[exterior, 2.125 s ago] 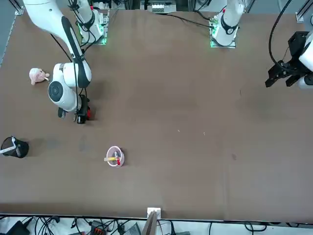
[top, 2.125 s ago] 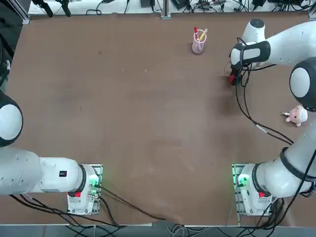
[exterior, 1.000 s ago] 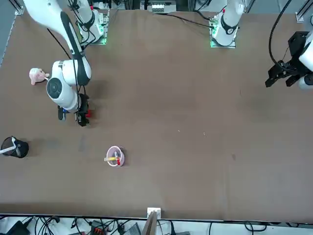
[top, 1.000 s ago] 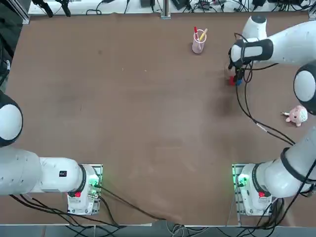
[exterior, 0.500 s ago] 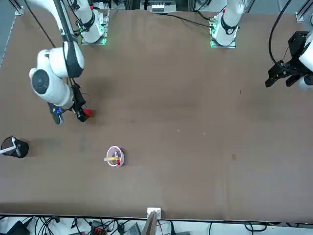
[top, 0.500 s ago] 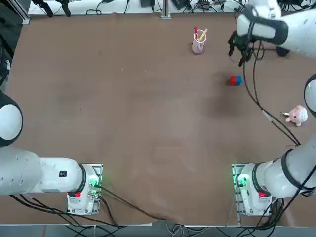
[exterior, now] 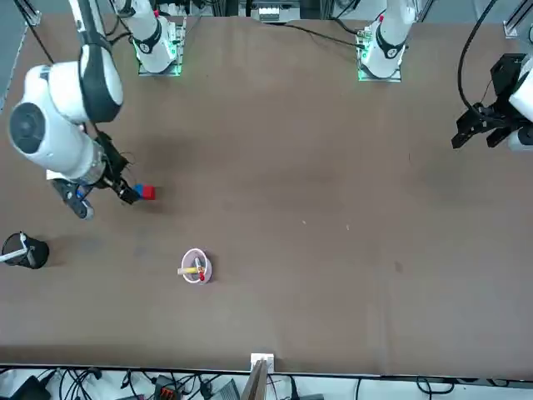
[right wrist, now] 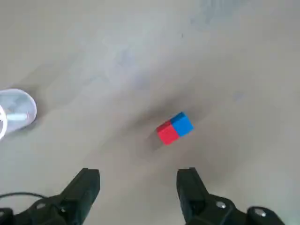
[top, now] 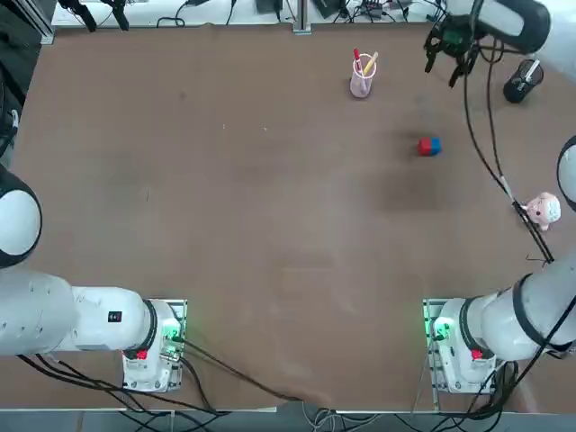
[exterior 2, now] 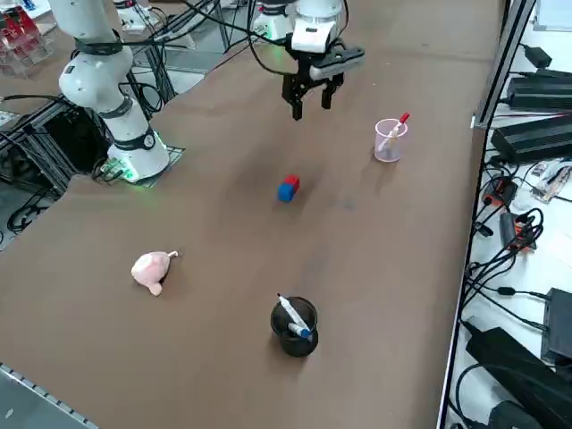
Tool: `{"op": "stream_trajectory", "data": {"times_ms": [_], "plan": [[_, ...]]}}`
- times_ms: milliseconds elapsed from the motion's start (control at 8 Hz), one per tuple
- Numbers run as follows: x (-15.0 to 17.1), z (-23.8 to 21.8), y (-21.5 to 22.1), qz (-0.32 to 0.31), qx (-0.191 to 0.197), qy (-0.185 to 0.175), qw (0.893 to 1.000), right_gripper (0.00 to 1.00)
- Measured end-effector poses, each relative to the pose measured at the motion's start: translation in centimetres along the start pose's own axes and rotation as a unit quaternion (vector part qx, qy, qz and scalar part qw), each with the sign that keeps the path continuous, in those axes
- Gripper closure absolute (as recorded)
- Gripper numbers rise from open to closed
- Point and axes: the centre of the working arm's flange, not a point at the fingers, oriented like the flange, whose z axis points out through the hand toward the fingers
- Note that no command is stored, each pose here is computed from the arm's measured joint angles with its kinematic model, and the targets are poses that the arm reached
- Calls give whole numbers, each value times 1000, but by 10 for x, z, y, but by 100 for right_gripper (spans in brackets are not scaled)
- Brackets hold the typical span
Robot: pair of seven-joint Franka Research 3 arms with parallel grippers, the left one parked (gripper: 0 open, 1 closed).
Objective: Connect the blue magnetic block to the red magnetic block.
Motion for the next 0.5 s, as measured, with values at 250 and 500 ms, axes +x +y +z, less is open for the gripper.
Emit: {"op": "stream_trajectory", "data": {"times_ms": [250,500], "plan": [[22,-26,28,-80,3,-1,997,0],[40,-43,56,-159,9,4,987,0]]}}
